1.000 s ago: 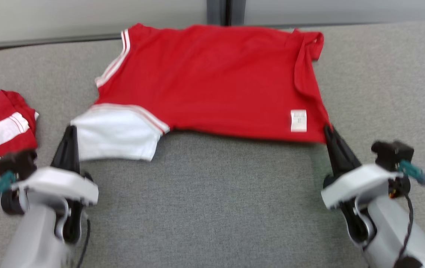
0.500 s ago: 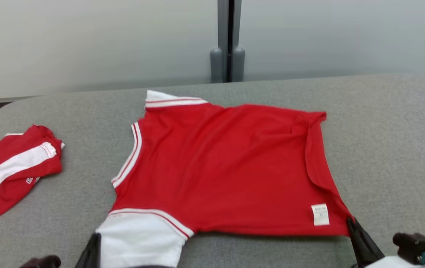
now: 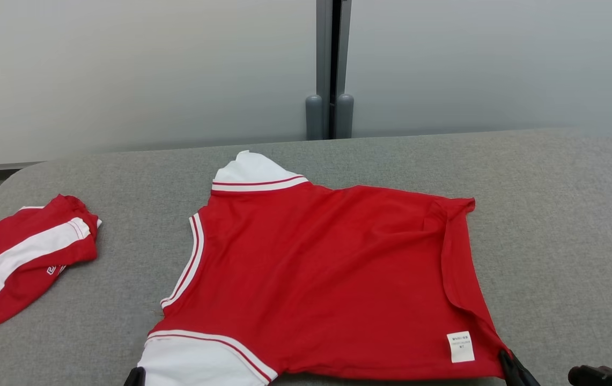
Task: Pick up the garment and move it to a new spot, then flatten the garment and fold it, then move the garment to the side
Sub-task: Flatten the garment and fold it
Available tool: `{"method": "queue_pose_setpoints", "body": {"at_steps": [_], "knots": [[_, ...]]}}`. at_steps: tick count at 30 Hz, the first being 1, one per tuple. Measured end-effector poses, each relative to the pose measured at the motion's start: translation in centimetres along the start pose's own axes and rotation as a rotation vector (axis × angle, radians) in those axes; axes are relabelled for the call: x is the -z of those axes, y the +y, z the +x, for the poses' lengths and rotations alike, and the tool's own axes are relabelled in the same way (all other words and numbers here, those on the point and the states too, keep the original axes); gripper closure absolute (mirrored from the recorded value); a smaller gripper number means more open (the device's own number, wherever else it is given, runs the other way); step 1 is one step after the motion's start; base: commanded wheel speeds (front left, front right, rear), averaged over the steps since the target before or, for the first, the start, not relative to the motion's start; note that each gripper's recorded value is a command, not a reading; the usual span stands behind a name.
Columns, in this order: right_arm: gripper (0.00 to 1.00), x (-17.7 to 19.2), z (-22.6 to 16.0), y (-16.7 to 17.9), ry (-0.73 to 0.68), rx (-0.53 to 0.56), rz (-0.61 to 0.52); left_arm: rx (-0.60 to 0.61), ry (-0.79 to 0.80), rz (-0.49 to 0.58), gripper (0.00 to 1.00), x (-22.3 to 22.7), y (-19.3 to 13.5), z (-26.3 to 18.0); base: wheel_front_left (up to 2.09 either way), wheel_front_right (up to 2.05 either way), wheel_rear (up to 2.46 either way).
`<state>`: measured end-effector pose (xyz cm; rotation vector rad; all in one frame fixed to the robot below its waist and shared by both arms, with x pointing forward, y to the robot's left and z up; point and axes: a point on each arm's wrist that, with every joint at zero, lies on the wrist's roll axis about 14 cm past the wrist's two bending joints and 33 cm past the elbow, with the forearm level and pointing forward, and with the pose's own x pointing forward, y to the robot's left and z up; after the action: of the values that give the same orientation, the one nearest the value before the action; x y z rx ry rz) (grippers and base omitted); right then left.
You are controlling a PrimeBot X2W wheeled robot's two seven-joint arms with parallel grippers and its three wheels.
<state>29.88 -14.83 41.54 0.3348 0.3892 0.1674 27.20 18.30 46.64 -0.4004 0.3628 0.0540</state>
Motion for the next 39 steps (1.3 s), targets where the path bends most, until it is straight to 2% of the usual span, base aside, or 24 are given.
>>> {"method": "queue_pose_setpoints", "body": {"at_steps": [8,16,22,23,24,25,30,32,36,39], "knots": [[1.00,0.2,0.8,-0.4,0.040,0.030,0.046,0.026,0.027,-0.029,1.00,0.1,-0.5,2.4,0.00,0.00,0.00],[1.00,-1.7,5.5,-0.6,0.041,0.022,0.053,0.083,0.050,-0.041,1.00,-1.0,-1.3,9.1,0.00,0.00,0.00],[0.98,-2.2,8.5,-1.5,0.048,0.027,0.040,0.105,0.108,-0.060,1.00,-0.1,-1.6,13.4,0.00,0.00,0.00],[0.61,-2.2,8.9,-1.5,0.046,0.025,0.037,0.110,0.114,-0.076,0.58,0.1,-1.8,14.0,0.00,0.00,0.00],[0.26,-2.3,9.2,-1.4,0.042,0.021,0.036,0.114,0.114,-0.093,0.00,0.1,-1.9,14.5,0.00,0.00,0.00],[0.00,-2.3,9.5,-1.4,0.039,0.018,0.033,0.119,0.105,-0.096,0.00,-0.1,-2.0,14.9,0.00,0.00,0.00],[0.00,-5.3,10.4,-1.2,-0.113,0.002,-0.034,0.106,-0.012,-0.084,0.00,-2.1,-1.6,16.4,0.00,0.00,0.00],[0.00,-7.1,10.5,-0.8,-0.204,-0.010,-0.082,0.101,-0.112,-0.072,0.00,-3.7,-1.5,16.4,0.00,0.00,0.00],[0.00,-10.3,10.0,0.0,-0.339,-0.032,-0.206,0.113,-0.342,0.082,0.00,-7.6,-2.3,15.6,0.00,0.00,0.00],[0.00,-11.9,9.4,1.0,-0.404,-0.052,-0.272,0.113,-0.409,0.158,0.00,-8.5,-2.9,14.7,0.00,0.00,0.00]]}}
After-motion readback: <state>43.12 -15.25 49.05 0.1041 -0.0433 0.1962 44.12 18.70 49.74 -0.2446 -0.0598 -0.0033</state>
